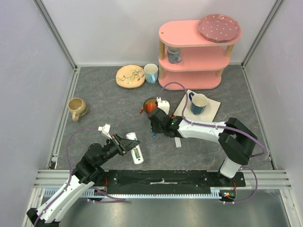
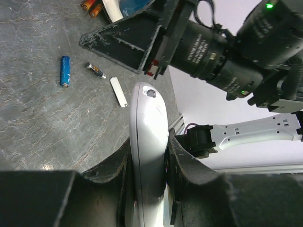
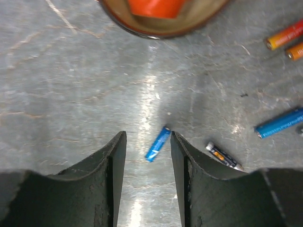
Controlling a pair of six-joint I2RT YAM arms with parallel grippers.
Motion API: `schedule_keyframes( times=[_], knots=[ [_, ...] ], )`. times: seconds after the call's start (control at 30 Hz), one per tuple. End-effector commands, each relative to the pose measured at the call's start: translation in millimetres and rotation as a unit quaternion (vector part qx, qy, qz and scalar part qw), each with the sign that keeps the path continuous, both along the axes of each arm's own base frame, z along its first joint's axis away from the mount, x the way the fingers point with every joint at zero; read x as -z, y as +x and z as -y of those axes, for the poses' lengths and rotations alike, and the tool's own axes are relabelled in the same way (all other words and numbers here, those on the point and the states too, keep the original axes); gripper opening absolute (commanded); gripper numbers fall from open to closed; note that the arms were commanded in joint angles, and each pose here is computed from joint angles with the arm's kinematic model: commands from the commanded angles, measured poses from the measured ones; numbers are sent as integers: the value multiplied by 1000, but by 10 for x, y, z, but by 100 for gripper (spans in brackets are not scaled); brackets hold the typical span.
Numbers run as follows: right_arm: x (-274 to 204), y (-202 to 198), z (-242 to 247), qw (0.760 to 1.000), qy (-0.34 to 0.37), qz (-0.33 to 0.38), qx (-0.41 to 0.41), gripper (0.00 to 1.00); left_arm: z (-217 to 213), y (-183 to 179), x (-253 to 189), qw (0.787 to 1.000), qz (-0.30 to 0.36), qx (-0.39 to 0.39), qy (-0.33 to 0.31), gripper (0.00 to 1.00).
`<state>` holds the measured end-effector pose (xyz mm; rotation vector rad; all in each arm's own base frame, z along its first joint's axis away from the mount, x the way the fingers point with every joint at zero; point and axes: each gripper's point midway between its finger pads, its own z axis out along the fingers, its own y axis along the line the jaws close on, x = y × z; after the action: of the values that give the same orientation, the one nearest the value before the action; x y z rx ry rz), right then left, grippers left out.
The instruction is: Load the batteries into the remote control
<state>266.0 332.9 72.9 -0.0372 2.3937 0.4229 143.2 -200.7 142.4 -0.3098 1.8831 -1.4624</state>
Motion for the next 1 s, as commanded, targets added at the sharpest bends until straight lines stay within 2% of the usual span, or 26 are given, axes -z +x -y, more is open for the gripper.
schedule_keyframes(
  times=[0.0, 0.27, 0.97],
  knots=[
    [20, 83, 46, 998, -14, -5, 60, 49, -64, -15, -145, 999, 35, -7, 1, 2],
    [281, 59, 44, 997, -46, -27, 52, 47, -61, -15, -118, 999, 35, -6, 4, 2],
    [552, -109, -44, 996, -62, -61, 37, 40, -45, -18, -60, 1000, 27, -3, 3, 2]
  ],
)
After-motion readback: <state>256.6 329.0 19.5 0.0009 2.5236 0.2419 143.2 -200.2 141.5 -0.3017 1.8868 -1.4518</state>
